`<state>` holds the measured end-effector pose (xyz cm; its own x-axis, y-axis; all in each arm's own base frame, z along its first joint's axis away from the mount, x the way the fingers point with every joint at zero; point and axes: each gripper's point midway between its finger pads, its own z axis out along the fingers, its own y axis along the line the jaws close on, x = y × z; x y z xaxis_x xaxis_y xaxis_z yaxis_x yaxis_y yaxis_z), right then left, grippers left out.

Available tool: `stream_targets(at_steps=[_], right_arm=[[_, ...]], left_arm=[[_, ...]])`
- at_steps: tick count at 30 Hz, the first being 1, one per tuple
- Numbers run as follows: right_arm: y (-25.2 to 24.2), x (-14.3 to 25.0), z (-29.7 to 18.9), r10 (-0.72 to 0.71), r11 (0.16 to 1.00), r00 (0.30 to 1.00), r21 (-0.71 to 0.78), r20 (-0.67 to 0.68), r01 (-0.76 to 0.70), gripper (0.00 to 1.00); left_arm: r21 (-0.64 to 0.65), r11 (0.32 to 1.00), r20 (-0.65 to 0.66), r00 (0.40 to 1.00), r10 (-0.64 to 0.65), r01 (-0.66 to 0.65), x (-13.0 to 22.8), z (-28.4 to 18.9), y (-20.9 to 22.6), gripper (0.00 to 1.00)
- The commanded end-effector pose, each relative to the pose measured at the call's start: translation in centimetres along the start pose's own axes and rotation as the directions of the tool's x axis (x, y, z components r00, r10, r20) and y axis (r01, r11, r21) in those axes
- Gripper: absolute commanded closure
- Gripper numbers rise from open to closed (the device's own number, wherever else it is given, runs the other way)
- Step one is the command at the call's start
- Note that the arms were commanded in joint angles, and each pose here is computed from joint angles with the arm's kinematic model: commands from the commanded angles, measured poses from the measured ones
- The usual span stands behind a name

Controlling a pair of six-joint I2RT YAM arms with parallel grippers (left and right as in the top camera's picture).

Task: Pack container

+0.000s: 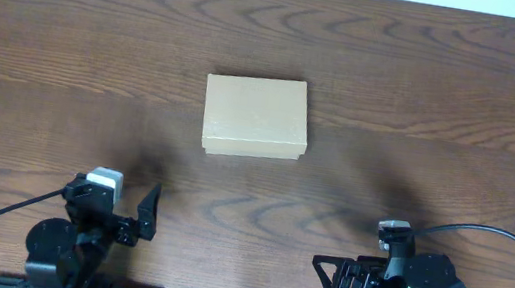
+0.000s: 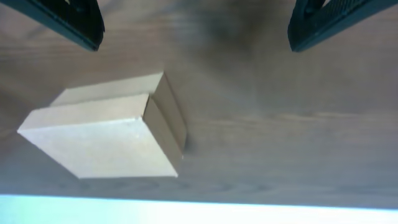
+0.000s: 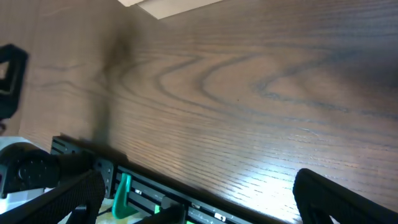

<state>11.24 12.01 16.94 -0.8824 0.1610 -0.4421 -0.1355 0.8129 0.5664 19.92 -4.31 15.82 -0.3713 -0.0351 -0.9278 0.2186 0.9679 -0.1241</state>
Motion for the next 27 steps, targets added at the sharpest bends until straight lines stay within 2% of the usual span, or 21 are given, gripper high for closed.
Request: stream_targets(at_steps=[1,8,27], right_arm=[[0.1,0.1,-0.1,0.003,1.000,1.000,-0.008,0.000,-0.003,0.01],[0.1,0.1,-0.1,0.003,1.000,1.000,-0.008,0.000,-0.003,0.01],[0.1,0.1,-0.1,0.003,1.000,1.000,-0.008,0.000,-0.003,0.01]], left_arm=[[0.051,0.998,0.026,0.999,0.035,-0.036,0.7,1.1,-0.5,0.05],[0.112,0.993,0.024,0.999,0.031,-0.033,3.1,3.2,-1.0,0.05],[0.138,0.990,0.022,1.000,0.013,-0.016,3.0,3.1,-1.4,0.05]])
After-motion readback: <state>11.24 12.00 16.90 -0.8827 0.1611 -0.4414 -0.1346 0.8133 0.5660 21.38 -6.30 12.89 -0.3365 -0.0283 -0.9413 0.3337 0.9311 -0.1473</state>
